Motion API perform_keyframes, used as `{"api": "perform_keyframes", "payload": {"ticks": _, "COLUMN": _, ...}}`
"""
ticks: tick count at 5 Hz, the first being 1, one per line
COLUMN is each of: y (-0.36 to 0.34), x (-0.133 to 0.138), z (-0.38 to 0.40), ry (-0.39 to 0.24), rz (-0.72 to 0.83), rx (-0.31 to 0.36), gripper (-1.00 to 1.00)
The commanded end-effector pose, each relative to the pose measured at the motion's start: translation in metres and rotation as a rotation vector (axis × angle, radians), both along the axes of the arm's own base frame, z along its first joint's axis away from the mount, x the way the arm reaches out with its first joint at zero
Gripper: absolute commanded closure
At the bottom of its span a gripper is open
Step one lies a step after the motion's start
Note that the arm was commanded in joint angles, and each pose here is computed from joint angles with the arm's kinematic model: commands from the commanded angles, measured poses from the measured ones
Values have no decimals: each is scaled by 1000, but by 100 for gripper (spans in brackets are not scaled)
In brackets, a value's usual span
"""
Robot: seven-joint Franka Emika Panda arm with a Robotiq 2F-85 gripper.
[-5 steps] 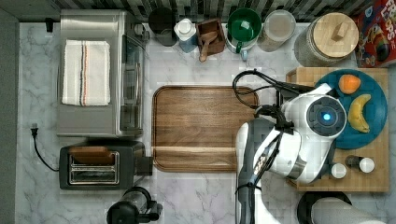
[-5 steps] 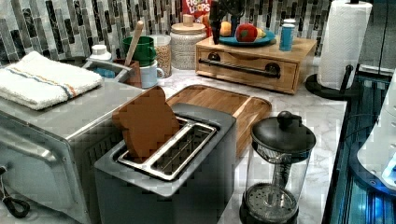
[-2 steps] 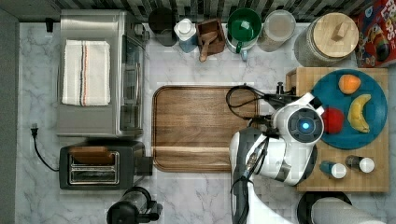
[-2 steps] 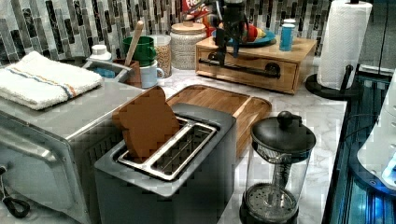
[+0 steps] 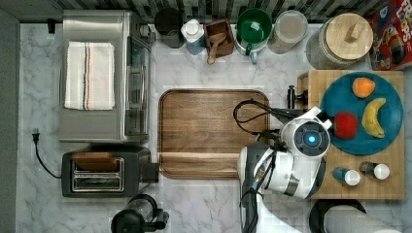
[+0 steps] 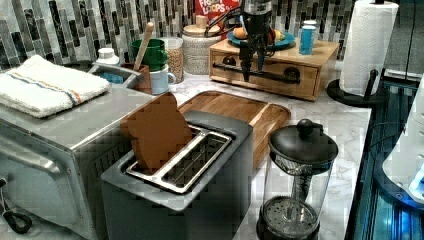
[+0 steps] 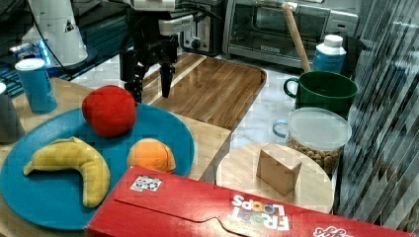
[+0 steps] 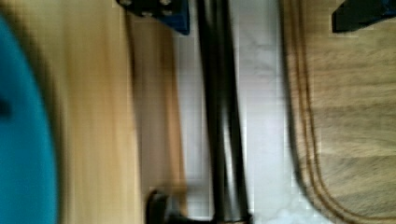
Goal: Open the drawer.
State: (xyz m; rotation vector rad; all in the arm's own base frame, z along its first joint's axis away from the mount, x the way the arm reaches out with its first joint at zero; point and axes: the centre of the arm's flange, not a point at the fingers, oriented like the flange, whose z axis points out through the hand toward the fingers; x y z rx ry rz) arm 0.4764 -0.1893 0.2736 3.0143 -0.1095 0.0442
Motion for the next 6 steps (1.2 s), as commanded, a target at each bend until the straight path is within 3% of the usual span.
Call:
{"api": "perform_keyframes", "payload": {"ticks": 1, "y": 15, "x": 18, "z": -39, "ry": -36, "rz": 32, "rx": 16, "gripper": -100}}
{"api": "perform_keyframes", "payload": {"ticks": 2, "y": 24, "x": 23, "z": -49, "ry": -52, "rz": 32, "rx": 19, "gripper": -100}}
{"api": "perform_keyframes", "payload": {"ticks": 4, "y": 72, "x": 31, "z": -27, "ry": 7, "rz": -12, "rx": 51, "gripper": -100}}
{"api": "perform_keyframes", "payload": {"ticks": 6, "y": 125, "x": 40, "z": -37, "ry": 2, "rz": -51, "rx": 100, "gripper": -100}}
